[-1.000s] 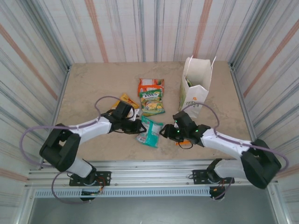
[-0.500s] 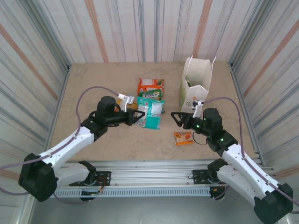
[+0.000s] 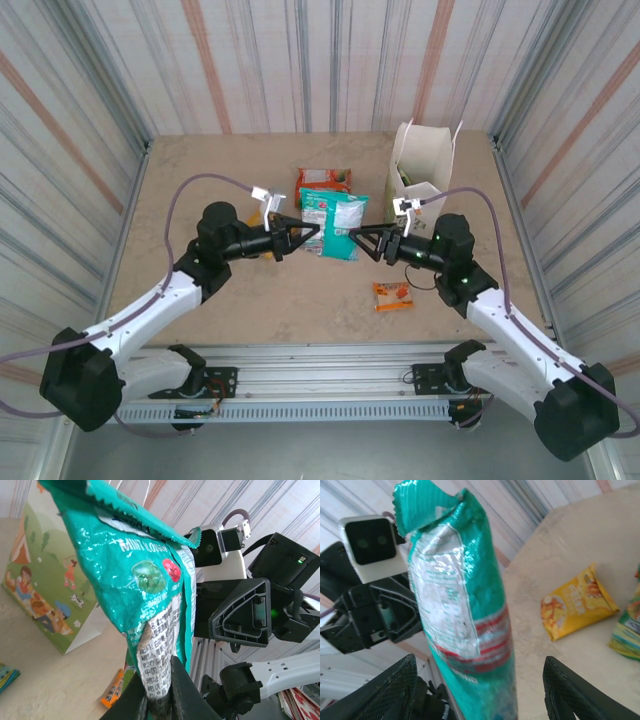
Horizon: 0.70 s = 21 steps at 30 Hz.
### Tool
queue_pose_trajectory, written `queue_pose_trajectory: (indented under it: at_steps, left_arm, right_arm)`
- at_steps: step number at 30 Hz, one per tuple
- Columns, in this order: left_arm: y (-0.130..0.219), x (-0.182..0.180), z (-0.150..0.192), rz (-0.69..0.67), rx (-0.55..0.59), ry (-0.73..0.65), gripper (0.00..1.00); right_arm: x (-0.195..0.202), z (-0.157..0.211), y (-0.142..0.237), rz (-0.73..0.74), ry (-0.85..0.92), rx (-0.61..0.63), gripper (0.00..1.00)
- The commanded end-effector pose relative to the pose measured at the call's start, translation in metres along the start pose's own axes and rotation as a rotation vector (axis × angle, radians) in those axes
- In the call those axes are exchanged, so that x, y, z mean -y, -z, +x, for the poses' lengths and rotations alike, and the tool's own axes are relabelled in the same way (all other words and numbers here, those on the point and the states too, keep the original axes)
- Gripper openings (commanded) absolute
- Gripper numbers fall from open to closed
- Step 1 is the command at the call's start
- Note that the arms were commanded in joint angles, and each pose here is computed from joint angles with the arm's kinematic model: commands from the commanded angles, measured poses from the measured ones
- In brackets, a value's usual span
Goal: Place the snacks into the paper bag
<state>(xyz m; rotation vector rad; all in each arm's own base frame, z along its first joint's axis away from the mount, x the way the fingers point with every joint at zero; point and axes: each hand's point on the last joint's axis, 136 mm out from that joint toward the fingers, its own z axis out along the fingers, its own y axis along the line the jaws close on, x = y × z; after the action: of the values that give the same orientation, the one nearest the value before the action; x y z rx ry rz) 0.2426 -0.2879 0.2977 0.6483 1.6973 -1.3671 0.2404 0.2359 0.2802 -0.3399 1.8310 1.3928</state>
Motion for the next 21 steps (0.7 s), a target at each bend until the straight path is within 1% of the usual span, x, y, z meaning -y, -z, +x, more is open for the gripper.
queue_pose_trajectory:
  at_steps: [1,3,5,8,10,13,15,16,19,21]
  left_arm:
    - [0.0,0.027,-0.031,0.102,0.074,-0.08,0.08]
    - [-0.001,0.029,-0.032,0.109,0.069,-0.088,0.08]
    - [-0.003,0.028,-0.032,0.105,0.058,-0.091,0.09]
    - [-0.004,0.02,-0.032,0.057,0.057,-0.084,0.1]
    - [-0.005,0.016,-0.033,0.031,0.049,-0.087,0.1]
    - [-0.007,0.015,-0.033,0.023,0.033,-0.093,0.14]
    - [-0.008,0.014,-0.033,0.022,0.026,-0.094,0.19]
    - [-0.009,0.014,-0.034,0.02,0.026,-0.094,0.22]
    - [-0.009,0.009,-0.037,-0.017,0.033,-0.091,0.4]
    - [-0.008,-0.001,-0.04,-0.085,0.04,-0.071,0.51]
  right_arm:
    - [-0.029,-0.019,-0.002,-0.117,0.1,0.028,0.67]
    - [-0.035,-0.024,-0.004,-0.15,0.114,0.035,0.64]
    - [-0.043,-0.028,-0.005,-0.183,0.121,0.031,0.57]
    - [-0.041,-0.028,-0.01,-0.187,0.112,0.01,0.42]
    - [-0.04,-0.029,-0.01,-0.18,0.116,0.017,0.28]
    - [-0.038,-0.033,-0.01,-0.159,0.125,0.035,0.2]
    - [-0.036,-0.037,-0.009,-0.128,0.129,0.047,0.13]
    - [-0.034,-0.038,-0.009,-0.111,0.131,0.048,0.11]
    - [-0.03,-0.049,-0.003,-0.036,0.149,0.084,0.06]
    - [-0.031,-0.064,0.005,0.005,0.169,0.129,0.05]
